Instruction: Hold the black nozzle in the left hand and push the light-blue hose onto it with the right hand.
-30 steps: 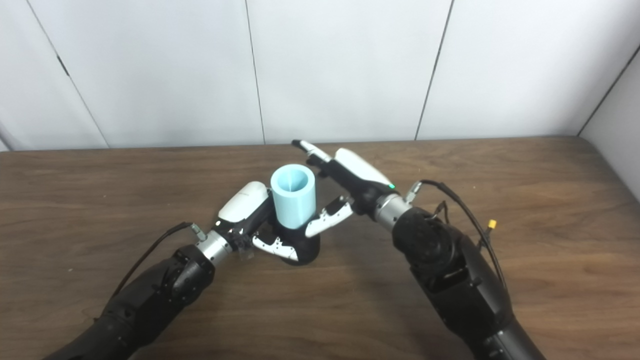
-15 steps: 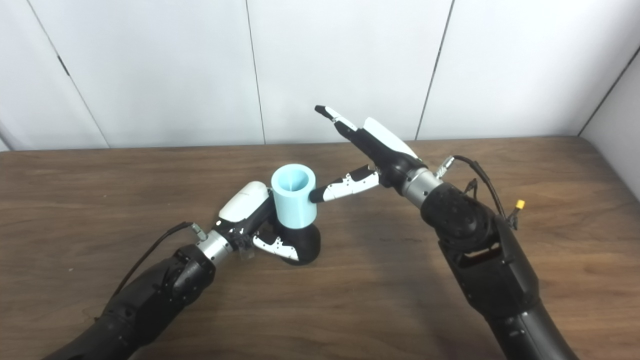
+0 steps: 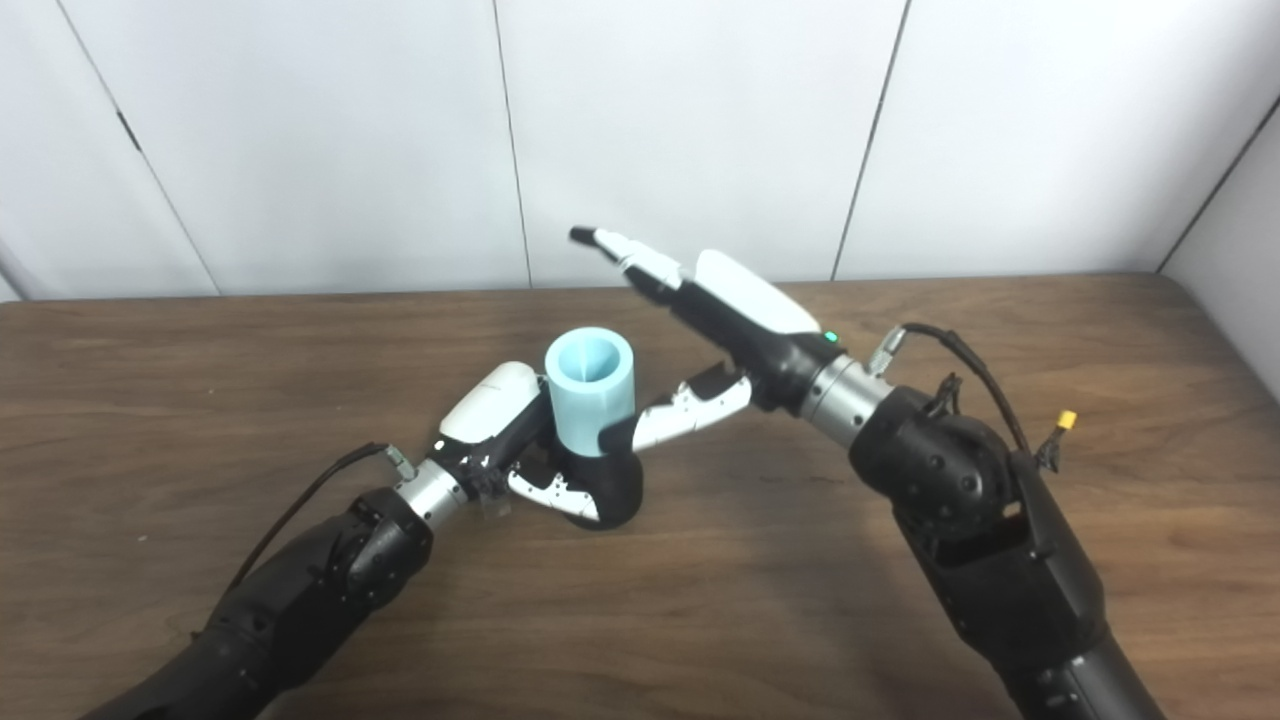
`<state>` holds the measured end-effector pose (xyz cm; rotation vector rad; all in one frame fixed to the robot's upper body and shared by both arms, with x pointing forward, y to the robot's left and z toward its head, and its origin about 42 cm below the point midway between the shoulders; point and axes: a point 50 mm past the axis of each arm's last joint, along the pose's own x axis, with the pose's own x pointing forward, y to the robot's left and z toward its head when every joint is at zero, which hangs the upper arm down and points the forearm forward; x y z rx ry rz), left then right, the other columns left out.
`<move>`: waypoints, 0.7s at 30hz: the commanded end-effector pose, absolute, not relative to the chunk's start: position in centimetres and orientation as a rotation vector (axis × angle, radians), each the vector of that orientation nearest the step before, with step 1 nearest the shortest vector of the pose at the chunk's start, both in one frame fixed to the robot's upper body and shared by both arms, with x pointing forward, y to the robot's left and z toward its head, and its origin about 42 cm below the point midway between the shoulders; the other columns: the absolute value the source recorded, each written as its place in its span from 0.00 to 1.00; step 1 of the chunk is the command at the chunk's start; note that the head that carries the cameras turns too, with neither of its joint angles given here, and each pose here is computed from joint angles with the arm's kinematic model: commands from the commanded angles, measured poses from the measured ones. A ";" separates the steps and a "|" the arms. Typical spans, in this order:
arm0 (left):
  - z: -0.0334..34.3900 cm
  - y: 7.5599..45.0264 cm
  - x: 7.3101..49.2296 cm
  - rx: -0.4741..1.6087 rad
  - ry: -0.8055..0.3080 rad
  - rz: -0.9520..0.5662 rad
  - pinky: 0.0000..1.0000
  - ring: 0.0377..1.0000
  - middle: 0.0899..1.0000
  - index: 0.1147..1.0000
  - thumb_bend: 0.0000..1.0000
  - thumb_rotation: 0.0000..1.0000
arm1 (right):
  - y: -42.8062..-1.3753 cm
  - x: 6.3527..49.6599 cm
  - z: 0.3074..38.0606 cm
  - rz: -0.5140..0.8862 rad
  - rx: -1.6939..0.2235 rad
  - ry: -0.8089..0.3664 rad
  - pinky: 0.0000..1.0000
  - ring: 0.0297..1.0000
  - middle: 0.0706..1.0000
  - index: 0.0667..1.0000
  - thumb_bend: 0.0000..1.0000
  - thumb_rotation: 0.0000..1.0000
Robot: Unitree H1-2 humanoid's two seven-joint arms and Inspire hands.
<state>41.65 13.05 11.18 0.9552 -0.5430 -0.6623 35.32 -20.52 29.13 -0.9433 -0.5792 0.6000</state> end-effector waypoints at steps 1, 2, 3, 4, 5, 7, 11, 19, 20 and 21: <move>2.3 14.9 35.7 1.021 -0.280 -0.824 0.30 0.34 0.39 0.46 0.50 0.00 | -20.1 34.9 31.8 0.585 -1.058 -0.749 1.00 1.00 1.00 1.00 0.89 0.72; 2.3 15.0 35.7 1.023 -0.280 -0.825 0.30 0.34 0.39 0.46 0.50 0.00 | -19.9 34.8 31.7 0.592 -1.080 -0.759 1.00 1.00 1.00 1.00 0.89 0.75; 2.3 15.0 35.7 1.024 -0.280 -0.827 0.30 0.35 0.39 0.46 0.50 0.00 | -19.7 34.8 31.7 0.597 -1.095 -0.764 1.00 1.00 1.00 1.00 0.88 0.76; 2.3 15.0 35.7 1.026 -0.280 -0.828 0.30 0.35 0.40 0.46 0.50 0.00 | -19.6 34.7 31.6 0.603 -1.109 -0.769 1.00 1.00 1.00 1.00 0.88 0.78; 2.3 15.0 35.7 1.027 -0.281 -0.827 0.31 0.35 0.40 0.46 0.50 0.00 | -19.6 34.7 31.5 0.607 -1.123 -0.768 1.00 1.00 1.00 1.00 0.87 0.80; 2.3 14.9 35.7 1.023 -0.278 -0.827 0.30 0.34 0.40 0.47 0.50 0.00 | -19.6 34.5 31.2 0.618 -1.152 -0.748 1.00 1.00 1.00 1.00 0.85 0.88; 2.3 15.0 35.7 1.020 -0.280 -0.827 0.29 0.34 0.39 0.47 0.50 0.00 | -19.7 34.4 30.9 0.647 -1.179 -0.746 1.00 1.00 1.00 1.00 0.83 0.95; 2.4 15.0 35.7 1.017 -0.277 -0.827 0.32 0.34 0.40 0.44 0.50 0.00 | -19.9 34.0 30.8 0.737 -1.234 -0.724 1.00 1.00 1.00 1.00 0.81 0.98; 2.4 15.0 35.7 1.017 -0.279 -0.826 0.31 0.34 0.40 0.46 0.50 0.00 | -19.9 33.9 30.8 0.743 -1.237 -0.723 1.00 1.00 1.00 1.00 0.81 0.98; 2.5 15.0 35.7 1.018 -0.281 -0.827 0.31 0.34 0.40 0.46 0.50 0.00 | -19.9 33.9 30.7 0.752 -1.243 -0.723 1.00 1.00 1.00 1.00 0.81 0.97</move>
